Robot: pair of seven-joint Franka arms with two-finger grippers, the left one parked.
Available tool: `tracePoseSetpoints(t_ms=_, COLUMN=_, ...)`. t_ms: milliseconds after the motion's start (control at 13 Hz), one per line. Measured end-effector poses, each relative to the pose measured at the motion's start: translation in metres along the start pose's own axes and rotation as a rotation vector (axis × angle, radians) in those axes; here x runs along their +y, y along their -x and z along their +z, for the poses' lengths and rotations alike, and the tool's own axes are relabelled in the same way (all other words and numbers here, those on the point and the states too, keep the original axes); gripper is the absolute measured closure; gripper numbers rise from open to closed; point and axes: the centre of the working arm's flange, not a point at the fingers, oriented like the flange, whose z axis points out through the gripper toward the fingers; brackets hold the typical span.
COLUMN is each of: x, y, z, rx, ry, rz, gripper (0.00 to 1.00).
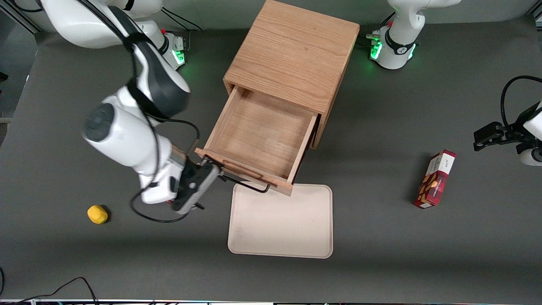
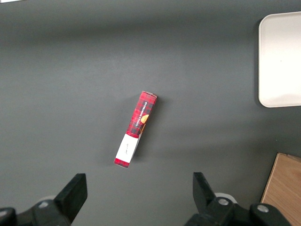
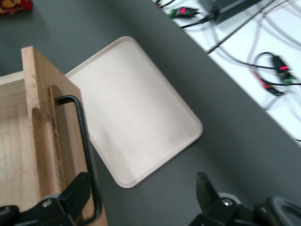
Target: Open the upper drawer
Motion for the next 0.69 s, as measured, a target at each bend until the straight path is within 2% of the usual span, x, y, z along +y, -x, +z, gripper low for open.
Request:
tracePoseSetpoints(t_ms=77, x=0.014, y=0.013, z=-0.028, rx=-0.014, ry=0.014, rz=0.04, gripper=0.0)
tracePoseSetpoints(t_ms=308, x=0.053, y=0.081, z=-0.098, rx=-0.148, ry=0.056, rz=0.319, gripper=0.0)
tracePoseSetpoints(t_ms=462, x=0.07, y=0.129, z=-0.139, rx=-0.22, ry=0.082, rz=0.474, gripper=0.0)
tracePoseSetpoints(t_ms=692, x=0.091, y=0.196, z=-0.177, rx=-0.271, ry=0.118, rz=0.655, gripper=0.0)
